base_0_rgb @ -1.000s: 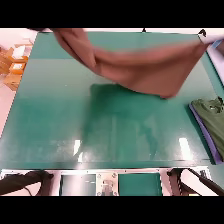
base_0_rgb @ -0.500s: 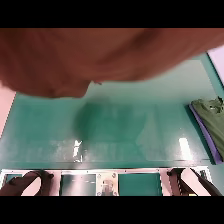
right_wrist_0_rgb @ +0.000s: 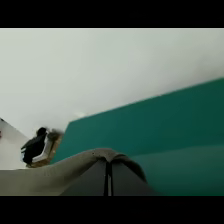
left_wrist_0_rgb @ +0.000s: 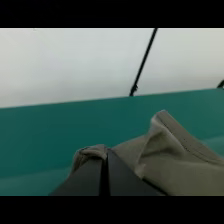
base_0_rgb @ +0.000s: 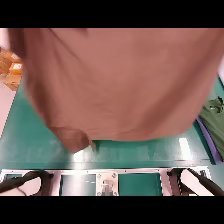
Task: Fold the shirts.
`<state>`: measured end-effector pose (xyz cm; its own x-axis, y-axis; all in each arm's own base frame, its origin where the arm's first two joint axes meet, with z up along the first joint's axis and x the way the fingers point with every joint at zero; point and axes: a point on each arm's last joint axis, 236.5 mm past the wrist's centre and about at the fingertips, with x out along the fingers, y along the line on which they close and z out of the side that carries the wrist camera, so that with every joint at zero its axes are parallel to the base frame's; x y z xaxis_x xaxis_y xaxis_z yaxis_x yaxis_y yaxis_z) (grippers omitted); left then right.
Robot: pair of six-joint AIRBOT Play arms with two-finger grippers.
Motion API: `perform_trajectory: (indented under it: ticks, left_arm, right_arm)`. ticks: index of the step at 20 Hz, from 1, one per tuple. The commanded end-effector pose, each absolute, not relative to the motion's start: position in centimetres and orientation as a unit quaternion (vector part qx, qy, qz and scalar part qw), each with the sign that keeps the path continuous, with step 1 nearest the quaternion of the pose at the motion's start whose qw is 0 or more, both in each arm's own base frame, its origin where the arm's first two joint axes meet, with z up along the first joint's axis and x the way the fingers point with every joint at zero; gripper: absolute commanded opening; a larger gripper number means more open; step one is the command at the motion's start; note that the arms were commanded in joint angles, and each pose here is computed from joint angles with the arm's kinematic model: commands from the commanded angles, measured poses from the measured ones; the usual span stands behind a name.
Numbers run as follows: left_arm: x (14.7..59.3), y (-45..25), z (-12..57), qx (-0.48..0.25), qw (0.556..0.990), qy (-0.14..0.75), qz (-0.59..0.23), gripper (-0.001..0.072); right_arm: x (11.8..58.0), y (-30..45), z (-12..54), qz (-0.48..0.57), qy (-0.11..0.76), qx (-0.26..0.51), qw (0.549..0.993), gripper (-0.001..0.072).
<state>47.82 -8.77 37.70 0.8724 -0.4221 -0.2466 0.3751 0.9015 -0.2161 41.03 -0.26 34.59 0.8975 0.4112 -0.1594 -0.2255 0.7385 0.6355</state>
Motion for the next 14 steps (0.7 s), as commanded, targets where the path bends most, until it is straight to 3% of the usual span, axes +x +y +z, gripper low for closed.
perform_trajectory:
  ticks: [1, 4, 6, 7, 8, 11, 14]
  left_arm:
    - [55.4, -13.3, 22.8, -0.103, 0.917, 0.276, -0.268, 0.0028]
    - [58.9, -16.3, 11.2, -0.116, 0.886, 0.355, -0.273, 0.0029]
    - [60.1, -16.0, 7.7, -0.148, 0.878, 0.379, -0.254, 0.0034]
    - [60.3, -15.2, 7.4, -0.16, 0.876, 0.383, -0.245, 0.0301]
    - [60.4, -14.1, 7.7, -0.174, 0.875, 0.386, -0.236, 0.0546]
    - [58.1, -9.0, 9.7, -0.179, 0.855, 0.424, -0.24, 0.0558]
    - [52.6, -2.9, 8.1, -0.2, 0.798, 0.516, -0.24, 0.0557]
  right_arm:
    - [47.4, -0.1, 17.1, 0.108, 0.258, 0.355, 0.892, 0.0012]
    - [51.2, -0.3, 4.4, 0.059, 0.343, 0.393, 0.851, 0.0011]
    - [52.2, -0.4, -0.4, 0.053, 0.382, 0.422, 0.821, 0.0039]
    - [52.3, -0.4, -1.3, 0.06, 0.395, 0.432, 0.809, 0.0123]
    - [52.1, -0.5, -1.2, 0.069, 0.402, 0.437, 0.802, 0.0149]
    - [50.3, -2.0, 2.0, 0.11, 0.411, 0.442, 0.79, 0.0152]
    - [44.5, -2.7, 3.5, 0.142, 0.462, 0.44, 0.757, 0.0152]
